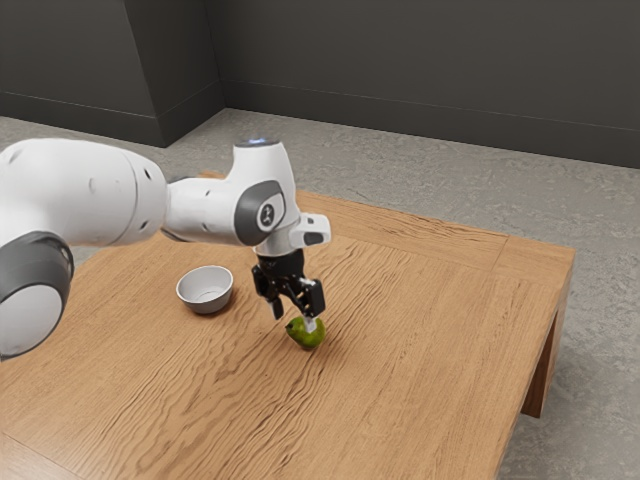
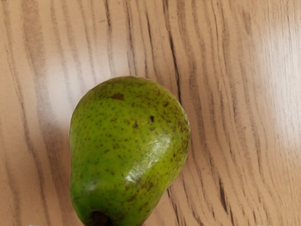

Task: Place the pear in the bowl.

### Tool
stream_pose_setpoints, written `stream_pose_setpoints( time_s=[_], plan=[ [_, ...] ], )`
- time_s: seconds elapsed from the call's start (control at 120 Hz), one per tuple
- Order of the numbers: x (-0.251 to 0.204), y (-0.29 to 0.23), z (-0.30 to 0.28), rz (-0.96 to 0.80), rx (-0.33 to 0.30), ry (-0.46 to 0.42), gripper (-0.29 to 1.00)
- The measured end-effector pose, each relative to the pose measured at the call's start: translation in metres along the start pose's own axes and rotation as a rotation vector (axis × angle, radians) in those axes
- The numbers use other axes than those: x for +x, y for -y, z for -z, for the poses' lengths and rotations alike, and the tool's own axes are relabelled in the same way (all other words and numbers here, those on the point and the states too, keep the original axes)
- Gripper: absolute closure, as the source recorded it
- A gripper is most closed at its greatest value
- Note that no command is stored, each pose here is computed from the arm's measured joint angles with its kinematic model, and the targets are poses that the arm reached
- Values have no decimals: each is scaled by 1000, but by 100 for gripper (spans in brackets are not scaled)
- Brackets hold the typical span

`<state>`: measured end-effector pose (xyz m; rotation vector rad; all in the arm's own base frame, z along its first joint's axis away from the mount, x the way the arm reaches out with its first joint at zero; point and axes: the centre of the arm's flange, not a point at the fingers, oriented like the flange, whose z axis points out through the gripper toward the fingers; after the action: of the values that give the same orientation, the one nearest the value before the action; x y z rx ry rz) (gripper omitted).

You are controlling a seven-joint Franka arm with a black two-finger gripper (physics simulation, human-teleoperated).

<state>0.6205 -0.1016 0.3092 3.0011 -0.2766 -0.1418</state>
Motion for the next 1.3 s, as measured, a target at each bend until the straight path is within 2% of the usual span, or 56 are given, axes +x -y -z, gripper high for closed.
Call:
stream_pose_setpoints(
  time_s=[0.658, 0.9, 1.192, 1.3],
  plan=[
    [18, 10, -40, -24, 12, -64, 14],
    [21, 10, -42, -34, 14, -74, 29],
    [22, 11, -49, -33, 18, -69, 39],
    [22, 10, -42, -32, 19, -80, 49]
  ],
)
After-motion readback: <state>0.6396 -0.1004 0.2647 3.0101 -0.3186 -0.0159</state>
